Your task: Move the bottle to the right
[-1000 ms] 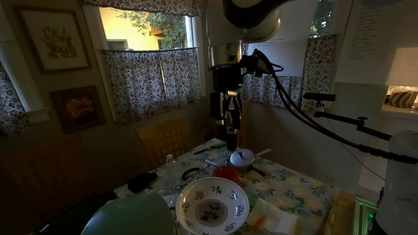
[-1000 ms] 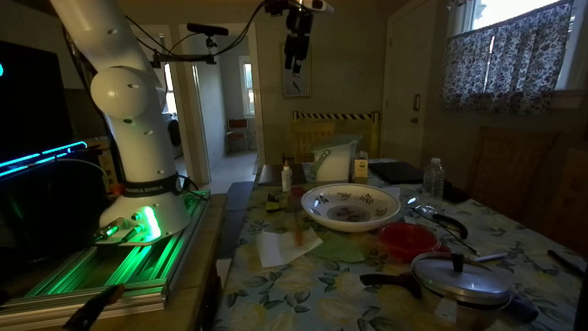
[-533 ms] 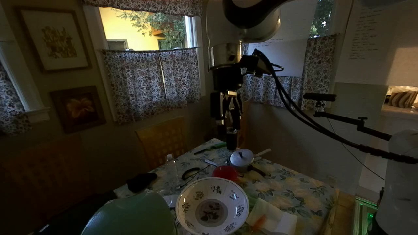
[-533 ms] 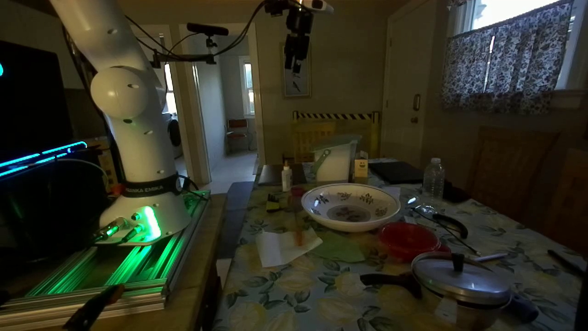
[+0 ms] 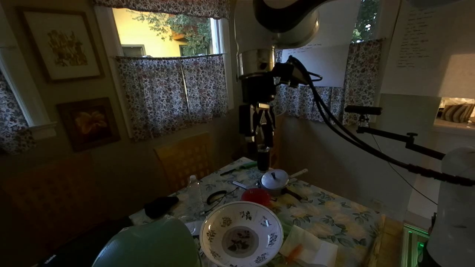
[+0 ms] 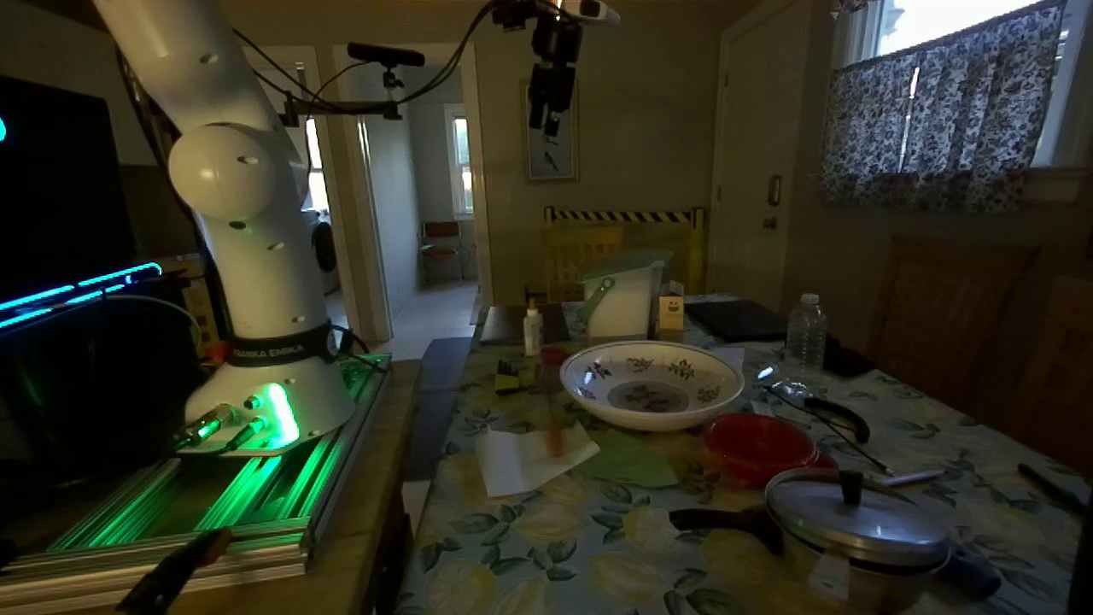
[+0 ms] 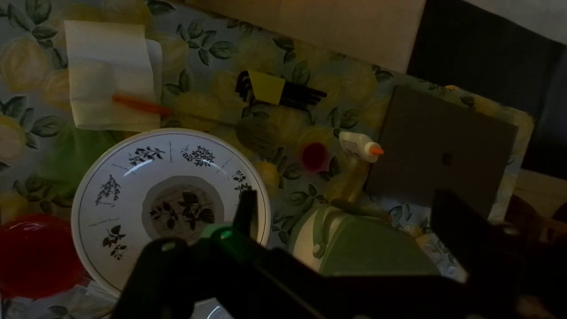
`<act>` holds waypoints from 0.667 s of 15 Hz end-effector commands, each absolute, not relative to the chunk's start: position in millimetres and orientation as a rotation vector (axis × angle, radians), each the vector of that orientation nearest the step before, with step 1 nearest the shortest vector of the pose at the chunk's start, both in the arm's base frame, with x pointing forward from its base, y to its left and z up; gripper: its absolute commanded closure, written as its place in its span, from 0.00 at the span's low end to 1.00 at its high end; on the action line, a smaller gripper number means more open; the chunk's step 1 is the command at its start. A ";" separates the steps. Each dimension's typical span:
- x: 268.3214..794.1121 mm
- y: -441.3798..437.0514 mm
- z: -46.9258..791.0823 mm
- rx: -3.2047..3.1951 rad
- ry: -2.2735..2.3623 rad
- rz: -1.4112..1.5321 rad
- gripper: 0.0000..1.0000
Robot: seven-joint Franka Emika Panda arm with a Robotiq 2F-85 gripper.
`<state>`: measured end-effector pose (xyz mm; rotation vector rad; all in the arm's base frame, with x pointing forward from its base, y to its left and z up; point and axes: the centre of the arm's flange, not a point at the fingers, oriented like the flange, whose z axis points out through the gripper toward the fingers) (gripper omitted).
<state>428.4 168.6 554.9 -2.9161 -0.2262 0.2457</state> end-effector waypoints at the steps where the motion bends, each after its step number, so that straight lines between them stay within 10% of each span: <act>1: 428.4 168.7 554.9 -2.916 -0.226 0.246 0.00; 10: 451.1 161.4 541.1 -2.926 -0.177 0.190 0.00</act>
